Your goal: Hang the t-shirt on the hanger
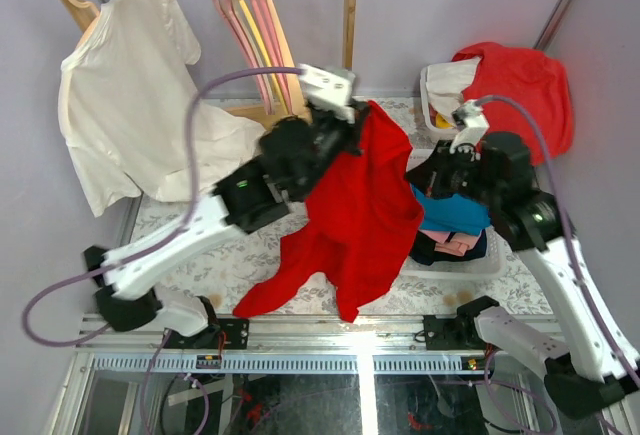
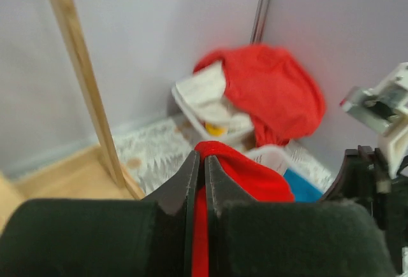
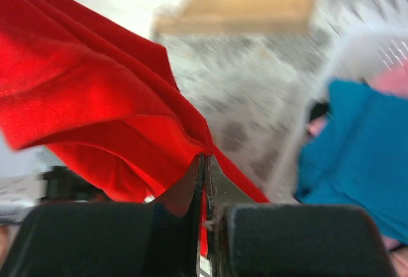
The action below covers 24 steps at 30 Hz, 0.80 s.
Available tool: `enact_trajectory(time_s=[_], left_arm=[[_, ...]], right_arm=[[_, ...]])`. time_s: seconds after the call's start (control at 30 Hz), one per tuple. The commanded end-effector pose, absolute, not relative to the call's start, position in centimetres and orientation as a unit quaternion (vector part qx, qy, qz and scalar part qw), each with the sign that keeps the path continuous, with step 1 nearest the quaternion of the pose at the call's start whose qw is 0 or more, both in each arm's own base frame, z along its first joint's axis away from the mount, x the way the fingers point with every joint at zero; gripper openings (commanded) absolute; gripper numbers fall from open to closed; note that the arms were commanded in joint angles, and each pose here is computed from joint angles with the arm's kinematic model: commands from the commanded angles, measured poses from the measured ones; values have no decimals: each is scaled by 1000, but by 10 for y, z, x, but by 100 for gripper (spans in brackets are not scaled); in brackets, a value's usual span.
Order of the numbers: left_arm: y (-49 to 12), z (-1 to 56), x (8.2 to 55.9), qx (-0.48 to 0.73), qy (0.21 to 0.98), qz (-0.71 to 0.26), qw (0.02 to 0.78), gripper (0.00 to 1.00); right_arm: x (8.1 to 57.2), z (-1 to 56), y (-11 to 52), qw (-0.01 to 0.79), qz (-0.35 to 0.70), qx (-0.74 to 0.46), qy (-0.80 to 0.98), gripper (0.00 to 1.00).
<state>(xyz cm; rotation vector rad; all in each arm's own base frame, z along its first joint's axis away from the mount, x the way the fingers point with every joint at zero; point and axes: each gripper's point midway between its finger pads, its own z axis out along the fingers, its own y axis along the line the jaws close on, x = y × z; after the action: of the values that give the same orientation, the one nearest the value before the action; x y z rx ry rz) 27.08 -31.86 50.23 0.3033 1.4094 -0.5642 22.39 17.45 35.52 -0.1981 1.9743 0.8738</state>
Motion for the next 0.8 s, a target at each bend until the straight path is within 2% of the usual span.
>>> enact_trajectory(time_s=[0.0, 0.17, 0.27, 0.43, 0.57, 0.77], left_arm=[[-342, 454, 325, 88, 669, -252, 694, 0], [-343, 388, 367, 59, 705, -266, 655, 0], [-351, 361, 372, 66, 718, -265, 640, 0], [-350, 341, 375, 64, 722, -259, 638, 0], [-349, 345, 380, 66, 720, -254, 642, 0], [-302, 399, 352, 33, 692, -254, 675, 0]], right_arm=[[259, 266, 128, 436, 200, -15, 877, 0], [265, 242, 106, 421, 195, 17, 886, 0], [261, 242, 90, 436, 169, 43, 883, 0], [251, 265, 89, 474, 184, 39, 860, 0], [243, 286, 105, 482, 231, 7, 845, 0], [211, 329, 158, 454, 384, -89, 799, 0]])
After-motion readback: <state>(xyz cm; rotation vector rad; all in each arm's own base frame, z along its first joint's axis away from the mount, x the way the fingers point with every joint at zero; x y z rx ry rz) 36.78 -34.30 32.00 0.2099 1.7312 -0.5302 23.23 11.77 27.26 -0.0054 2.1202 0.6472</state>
